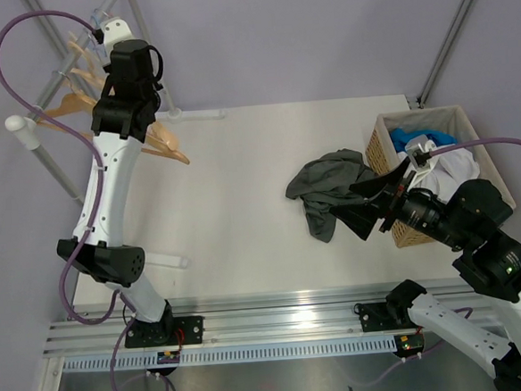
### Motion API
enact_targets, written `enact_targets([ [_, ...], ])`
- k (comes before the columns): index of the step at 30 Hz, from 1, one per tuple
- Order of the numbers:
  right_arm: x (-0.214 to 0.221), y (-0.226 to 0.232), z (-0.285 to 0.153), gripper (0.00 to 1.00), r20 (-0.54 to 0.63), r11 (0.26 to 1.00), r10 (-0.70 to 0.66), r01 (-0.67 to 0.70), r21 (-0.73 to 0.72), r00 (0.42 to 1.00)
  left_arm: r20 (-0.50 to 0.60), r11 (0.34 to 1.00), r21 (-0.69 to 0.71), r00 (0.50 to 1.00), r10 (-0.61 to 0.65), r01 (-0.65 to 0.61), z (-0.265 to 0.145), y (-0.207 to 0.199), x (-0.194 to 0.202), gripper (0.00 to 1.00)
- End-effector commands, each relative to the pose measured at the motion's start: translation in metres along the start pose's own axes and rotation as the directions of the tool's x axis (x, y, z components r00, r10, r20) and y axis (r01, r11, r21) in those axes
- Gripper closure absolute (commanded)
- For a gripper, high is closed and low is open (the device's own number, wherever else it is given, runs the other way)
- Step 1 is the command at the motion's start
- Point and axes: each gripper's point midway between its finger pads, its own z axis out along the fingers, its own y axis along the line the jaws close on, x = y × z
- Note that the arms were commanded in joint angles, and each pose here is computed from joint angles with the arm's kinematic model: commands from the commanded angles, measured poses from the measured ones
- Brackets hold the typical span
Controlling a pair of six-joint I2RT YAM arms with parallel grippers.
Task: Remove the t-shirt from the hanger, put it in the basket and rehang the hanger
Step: Place the hanger at the clothesline.
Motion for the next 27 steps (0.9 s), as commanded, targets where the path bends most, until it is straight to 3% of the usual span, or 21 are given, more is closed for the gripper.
enact_targets([
  [1, -0.007, 0.006, 0.002, 0.00, 0.030, 1.000, -0.003, 0.004, -0.030, 1.000, 0.068, 0.997, 0.073, 0.997, -0.035, 0.030, 0.002, -0.009, -0.030, 1.00],
  [9, -0.007, 0.006, 0.002, 0.00, 0.029, 0.999, -0.006, 0.007, -0.031, 1.000, 0.003, 0.985, 0.153, 0.997, -0.083, 0.081, 0.031, -0.021, -0.017, 1.00],
  [20, -0.007, 0.004, 0.001, 0.00, 0.035, 1.000, -0.008, 0.009, -0.023, 0.999, -0.014, 0.993, 0.083, 0.996, -0.087, 0.088, 0.052, -0.006, -0.005, 1.00],
  [27, -0.004, 0.002, 0.003, 0.00, 0.025, 1.000, -0.003, 0.004, -0.019, 1.000, 0.045, 0.978, 0.131, 0.985, -0.167, 0.160, 0.042, 0.005, -0.043, 1.00],
])
